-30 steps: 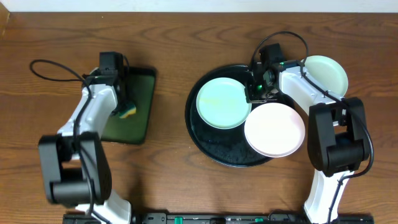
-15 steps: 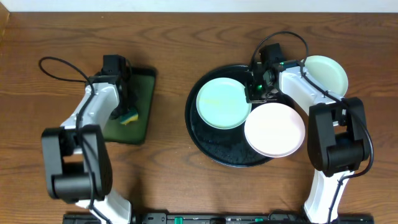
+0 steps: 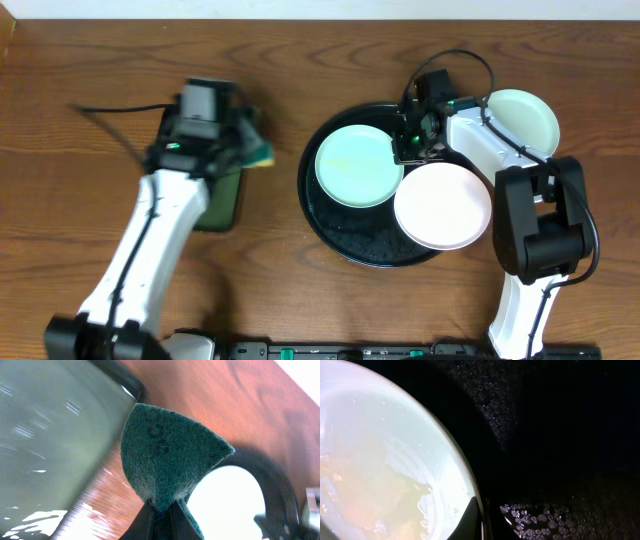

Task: Clean dirty plates on tray and stack at the side
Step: 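Carry the wet sponge back onto the green plate with the left gripper, then scrub the green plate again with the sponge, right gripper holding rim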

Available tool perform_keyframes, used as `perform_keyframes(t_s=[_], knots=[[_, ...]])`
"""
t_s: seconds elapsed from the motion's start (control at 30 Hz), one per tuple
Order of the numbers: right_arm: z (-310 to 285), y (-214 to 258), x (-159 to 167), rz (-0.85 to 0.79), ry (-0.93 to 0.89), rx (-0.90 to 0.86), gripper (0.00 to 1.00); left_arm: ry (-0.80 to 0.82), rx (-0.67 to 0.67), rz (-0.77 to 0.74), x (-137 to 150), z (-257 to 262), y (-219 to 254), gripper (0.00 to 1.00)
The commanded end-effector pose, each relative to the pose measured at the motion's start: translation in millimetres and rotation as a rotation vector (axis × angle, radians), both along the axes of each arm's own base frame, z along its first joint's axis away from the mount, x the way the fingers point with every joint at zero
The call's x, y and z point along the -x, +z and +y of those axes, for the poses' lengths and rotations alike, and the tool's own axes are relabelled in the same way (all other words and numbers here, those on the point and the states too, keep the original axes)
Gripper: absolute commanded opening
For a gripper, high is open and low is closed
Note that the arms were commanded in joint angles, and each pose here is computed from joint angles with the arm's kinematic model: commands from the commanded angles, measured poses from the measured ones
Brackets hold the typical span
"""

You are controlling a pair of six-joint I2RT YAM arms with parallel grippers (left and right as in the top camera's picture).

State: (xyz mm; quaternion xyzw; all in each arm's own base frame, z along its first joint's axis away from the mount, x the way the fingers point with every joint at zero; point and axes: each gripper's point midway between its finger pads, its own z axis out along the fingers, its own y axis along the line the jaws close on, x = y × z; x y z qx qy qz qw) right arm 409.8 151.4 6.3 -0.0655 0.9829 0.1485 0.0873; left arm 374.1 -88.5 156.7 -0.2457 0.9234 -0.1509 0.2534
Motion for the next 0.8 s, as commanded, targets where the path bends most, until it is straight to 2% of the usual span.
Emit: perform_keyframes(t_s=[0.0,0.07,0.2,0.3,0.4,0.6,0.77], knots=[[3.7,-4.6,-1.8,-0.005,-0.024,0.023,0.01,-0.096,0.056,0.050,3.0,-55.9,-21.8,0.07],[3.7,-4.5,-2.2,-0.002,-0.039,0.021,0.01,-0.165,0.058,0.050,1.7,-89.3,-36.8,0.07],[3.8,-4.6,-1.7,0.001,-0.040,0.021,0.01,-0.205,0.117,0.041,-3.5,-147.8,-66.3,0.07],[3.6,-4.7,-1.2,0.003,-0.040,0.022,0.01,-0.232,0.132,0.005,-9.7,-177.6,-83.3,0.07],[3.4,-4.8,-1.0,0.004,-0.040,0.022,0.01,-0.191,0.103,-0.018,-16.1,-186.2,-102.3,0.07],[2.8,-5.3,0.8,0.011,-0.040,0.025,0.01,-0.088,-0.104,-0.015,-20.7,-153.2,-136.2,0.07],[2.9,-5.3,1.2,0.013,-0.039,0.025,0.01,-0.023,-0.400,-0.061,-23.7,-101.4,-130.0,0.08]])
